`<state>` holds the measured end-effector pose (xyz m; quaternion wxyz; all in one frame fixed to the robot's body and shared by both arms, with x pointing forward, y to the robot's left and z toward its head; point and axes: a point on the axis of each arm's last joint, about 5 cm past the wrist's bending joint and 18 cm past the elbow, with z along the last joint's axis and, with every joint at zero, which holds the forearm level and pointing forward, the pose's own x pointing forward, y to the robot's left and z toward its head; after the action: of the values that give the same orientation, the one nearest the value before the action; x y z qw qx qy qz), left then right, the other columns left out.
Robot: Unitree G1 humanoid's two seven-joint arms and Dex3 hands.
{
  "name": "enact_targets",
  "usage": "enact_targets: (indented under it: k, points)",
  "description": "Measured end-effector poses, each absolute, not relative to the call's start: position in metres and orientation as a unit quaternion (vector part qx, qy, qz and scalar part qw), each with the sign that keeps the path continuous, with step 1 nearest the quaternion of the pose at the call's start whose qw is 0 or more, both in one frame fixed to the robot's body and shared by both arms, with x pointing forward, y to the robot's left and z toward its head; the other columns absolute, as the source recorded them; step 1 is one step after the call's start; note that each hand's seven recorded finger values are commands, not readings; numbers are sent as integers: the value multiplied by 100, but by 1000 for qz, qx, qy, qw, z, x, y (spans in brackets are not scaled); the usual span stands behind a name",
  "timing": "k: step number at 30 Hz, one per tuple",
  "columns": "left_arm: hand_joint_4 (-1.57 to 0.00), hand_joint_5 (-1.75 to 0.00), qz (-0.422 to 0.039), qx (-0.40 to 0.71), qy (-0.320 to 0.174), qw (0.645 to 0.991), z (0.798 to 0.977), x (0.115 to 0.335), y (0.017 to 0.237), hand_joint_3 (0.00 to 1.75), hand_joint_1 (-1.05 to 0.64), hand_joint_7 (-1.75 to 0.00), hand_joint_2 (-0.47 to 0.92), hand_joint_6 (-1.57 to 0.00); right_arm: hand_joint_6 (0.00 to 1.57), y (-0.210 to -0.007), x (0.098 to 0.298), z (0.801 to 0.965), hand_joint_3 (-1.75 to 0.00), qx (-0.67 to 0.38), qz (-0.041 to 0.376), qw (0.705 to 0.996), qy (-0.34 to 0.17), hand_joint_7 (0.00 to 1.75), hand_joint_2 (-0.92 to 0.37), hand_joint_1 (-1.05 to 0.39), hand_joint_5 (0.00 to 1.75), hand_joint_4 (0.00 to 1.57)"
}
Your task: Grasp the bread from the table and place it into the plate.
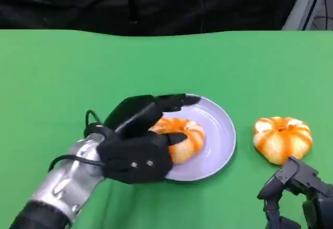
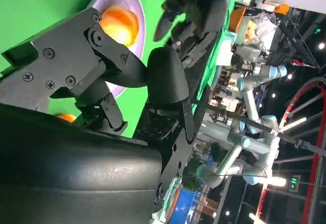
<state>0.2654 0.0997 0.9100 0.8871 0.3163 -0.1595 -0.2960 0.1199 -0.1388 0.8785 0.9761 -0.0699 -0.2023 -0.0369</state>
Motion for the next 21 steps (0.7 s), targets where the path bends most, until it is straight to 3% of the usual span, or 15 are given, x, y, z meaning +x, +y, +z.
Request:
enact_targets:
  k: [3, 9, 10, 11, 12, 13, 15, 18, 21]
  points:
    - [-91, -5, -292, 247, -152, 911, 908, 258, 110, 97, 15, -4, 62, -92, 76, -140, 120, 878, -121, -70, -37, 976, -205, 150, -52, -12, 175, 83]
    - [-92, -4, -294, 227, -145, 917, 906, 254, 116, 99, 15, -3, 61, -93, 76, -140, 121, 877, -121, -71, -36, 975, -205, 150, -51, -12, 175, 83]
    - [-106, -64, -293, 227, -147, 917, 907, 254, 116, 116, 11, -42, 57, -111, 76, -140, 121, 877, -121, -71, -36, 976, -205, 150, -51, -13, 175, 83]
    - [-98, -118, -289, 210, -144, 923, 908, 252, 119, 131, 8, -102, 50, -99, 76, -140, 121, 877, -121, -71, -35, 975, -206, 150, -51, -13, 175, 83]
    - [-94, -146, -278, 168, -141, 935, 909, 247, 123, 140, 6, -137, 47, -89, 76, -140, 121, 878, -121, -71, -34, 975, -206, 150, -51, -13, 175, 83]
    - [-91, -163, -270, 117, -138, 946, 911, 240, 128, 146, 5, -159, 45, -83, 76, -140, 120, 877, -121, -71, -35, 976, -204, 150, -51, -13, 175, 83]
    - [-90, -172, -258, 35, -125, 957, 913, 226, 141, 149, 5, -171, 44, -80, 76, -141, 120, 877, -121, -68, -35, 976, -203, 150, -51, -13, 175, 83]
    - [-90, -174, -249, 10, -104, 963, 913, 218, 152, 150, 5, -174, 44, -79, 75, -141, 122, 877, -121, -67, -33, 976, -206, 150, -51, -13, 175, 83]
    - [-98, -175, -250, -32, -83, 964, 914, 208, 160, 162, 7, -175, 43, -86, 76, -140, 123, 877, -122, -65, -28, 975, -212, 151, -51, -12, 175, 85]
